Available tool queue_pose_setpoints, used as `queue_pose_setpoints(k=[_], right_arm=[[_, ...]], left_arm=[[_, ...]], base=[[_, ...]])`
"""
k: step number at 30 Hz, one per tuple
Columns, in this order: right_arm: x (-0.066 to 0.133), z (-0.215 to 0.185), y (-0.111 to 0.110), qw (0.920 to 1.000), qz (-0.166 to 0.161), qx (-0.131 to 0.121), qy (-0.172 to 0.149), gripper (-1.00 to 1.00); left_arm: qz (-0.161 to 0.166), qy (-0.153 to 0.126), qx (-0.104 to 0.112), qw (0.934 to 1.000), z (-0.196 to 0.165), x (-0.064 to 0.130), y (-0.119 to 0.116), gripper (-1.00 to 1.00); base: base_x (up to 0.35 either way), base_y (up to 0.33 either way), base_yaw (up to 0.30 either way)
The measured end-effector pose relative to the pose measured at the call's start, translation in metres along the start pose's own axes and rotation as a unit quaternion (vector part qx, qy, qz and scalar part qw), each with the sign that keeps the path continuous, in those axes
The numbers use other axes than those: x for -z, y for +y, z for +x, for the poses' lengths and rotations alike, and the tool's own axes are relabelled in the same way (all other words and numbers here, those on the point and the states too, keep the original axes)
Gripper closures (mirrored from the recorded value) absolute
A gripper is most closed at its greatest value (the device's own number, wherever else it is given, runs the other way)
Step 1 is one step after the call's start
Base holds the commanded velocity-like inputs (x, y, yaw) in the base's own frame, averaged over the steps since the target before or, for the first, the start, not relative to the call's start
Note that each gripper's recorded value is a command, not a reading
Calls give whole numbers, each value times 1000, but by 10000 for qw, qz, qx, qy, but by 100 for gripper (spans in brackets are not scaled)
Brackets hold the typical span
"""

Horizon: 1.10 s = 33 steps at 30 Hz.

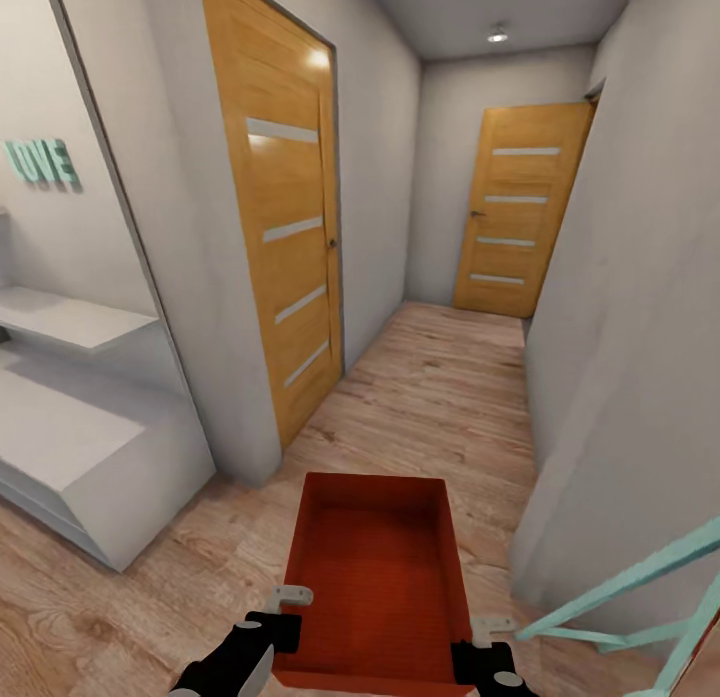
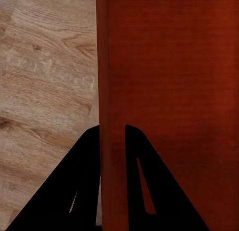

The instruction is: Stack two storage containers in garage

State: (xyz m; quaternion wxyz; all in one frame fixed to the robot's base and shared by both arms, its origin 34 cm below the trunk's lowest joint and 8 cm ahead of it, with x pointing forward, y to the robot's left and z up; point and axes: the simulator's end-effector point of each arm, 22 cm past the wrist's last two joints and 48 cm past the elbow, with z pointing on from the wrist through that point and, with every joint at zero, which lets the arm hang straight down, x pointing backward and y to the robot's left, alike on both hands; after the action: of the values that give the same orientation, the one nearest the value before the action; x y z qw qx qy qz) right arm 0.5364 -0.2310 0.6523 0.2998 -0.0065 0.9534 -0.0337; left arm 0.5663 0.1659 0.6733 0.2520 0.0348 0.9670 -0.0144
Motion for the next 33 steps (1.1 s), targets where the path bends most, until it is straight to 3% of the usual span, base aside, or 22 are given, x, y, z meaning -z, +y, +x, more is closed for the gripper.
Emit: queue_pose_setpoints(k=[33], right_arm=[[0, 0, 0, 10000, -2, -1, 0, 100]], left_arm=[[1, -1, -1, 10000, 0, 0, 0, 100]], base=[[323, 0, 0]])
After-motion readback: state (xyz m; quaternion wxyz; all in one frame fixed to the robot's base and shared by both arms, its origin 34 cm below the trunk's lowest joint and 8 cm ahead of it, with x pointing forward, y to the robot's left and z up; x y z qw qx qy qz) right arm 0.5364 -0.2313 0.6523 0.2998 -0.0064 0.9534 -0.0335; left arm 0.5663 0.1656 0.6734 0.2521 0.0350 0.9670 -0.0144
